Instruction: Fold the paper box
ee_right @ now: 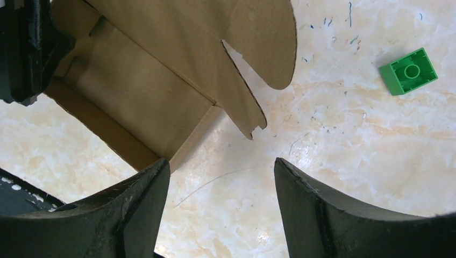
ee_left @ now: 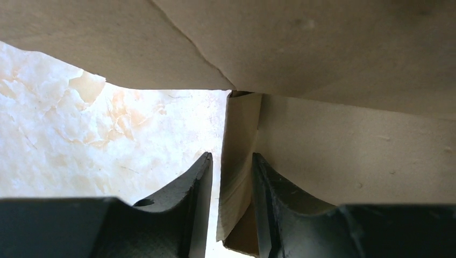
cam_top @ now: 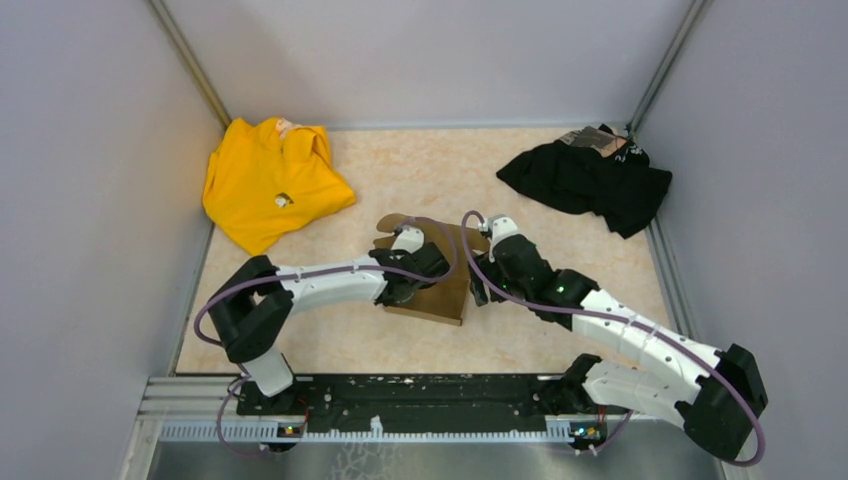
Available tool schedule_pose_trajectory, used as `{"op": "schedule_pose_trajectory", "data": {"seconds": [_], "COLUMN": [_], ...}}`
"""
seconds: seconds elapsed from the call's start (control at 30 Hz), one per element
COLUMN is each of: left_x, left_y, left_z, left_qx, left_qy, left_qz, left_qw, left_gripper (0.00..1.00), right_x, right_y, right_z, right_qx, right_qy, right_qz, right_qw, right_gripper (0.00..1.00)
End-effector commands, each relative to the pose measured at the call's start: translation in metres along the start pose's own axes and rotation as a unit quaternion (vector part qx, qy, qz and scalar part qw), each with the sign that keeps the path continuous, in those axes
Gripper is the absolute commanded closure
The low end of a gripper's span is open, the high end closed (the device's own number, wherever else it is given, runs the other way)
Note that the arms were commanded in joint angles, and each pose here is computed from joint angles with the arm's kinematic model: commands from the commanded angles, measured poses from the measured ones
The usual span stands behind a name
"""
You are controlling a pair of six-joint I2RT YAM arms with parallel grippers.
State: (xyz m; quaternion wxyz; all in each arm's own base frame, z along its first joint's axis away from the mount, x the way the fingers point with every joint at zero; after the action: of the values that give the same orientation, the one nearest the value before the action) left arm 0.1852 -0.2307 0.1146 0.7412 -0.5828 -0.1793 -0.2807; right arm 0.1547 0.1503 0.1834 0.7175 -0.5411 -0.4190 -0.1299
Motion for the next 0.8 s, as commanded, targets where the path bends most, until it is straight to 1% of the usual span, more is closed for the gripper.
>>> {"op": "schedule_pose_trajectory", "data": {"seconds": [0.0, 0.1, 0.2, 0.27, 0.6, 0.7, 0.77], "left_x": [0.005, 0.004, 0.002, 0.0, -0.007, -0.012, -0.015], "left_y": [0.003, 0.006, 0.007, 0.008, 0.0, -0.004, -0.006], "left_z": [-0.008, -0.007, -0.006, -0.005, -0.002, 0.0, 0.001], "left_qx": [0.007, 0.018, 0.024, 0.028, 0.073, 0.096, 0.109], "left_qy": [-0.012, -0.013, -0.015, -0.016, -0.003, 0.005, 0.007], "left_qz": [-0.01, -0.011, -0.012, -0.01, -0.014, -0.019, -0.021], "left_qw": [1.0, 1.0, 1.0, 0.999, 0.997, 0.995, 0.994], "left_gripper": [0.63, 0.73, 0.9, 0.95, 0.98, 0.98, 0.95], "right_x": [0.01, 0.011, 0.013, 0.014, 0.021, 0.025, 0.03], "right_y": [-0.007, -0.009, -0.011, -0.014, -0.025, -0.029, -0.033], "right_z": [0.0, 0.001, 0.001, 0.001, 0.001, 0.0, -0.001], "right_qx": [0.011, 0.016, 0.018, 0.02, 0.027, 0.026, 0.022], "right_qy": [0.002, 0.002, 0.0, -0.002, -0.008, -0.014, -0.021], "right_qz": [-0.027, -0.029, -0.032, -0.034, -0.043, -0.046, -0.051], "right_qw": [1.0, 0.999, 0.999, 0.999, 0.999, 0.998, 0.998], "right_gripper": [0.3, 0.31, 0.31, 0.31, 0.31, 0.31, 0.31]}}
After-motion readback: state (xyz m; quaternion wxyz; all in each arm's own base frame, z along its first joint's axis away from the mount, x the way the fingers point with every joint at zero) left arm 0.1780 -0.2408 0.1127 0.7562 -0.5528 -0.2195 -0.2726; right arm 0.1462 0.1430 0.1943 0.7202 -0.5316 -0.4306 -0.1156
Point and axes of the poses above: each gripper's point midway between its finger pads, its own y axis out along the fingers, its own z axis along the line the jaws close on, x = y × z, the point moved 9 cm from there along -y, back along the fingers, and after that the axes turned 3 degrees about -y, right-handed, at the moved point
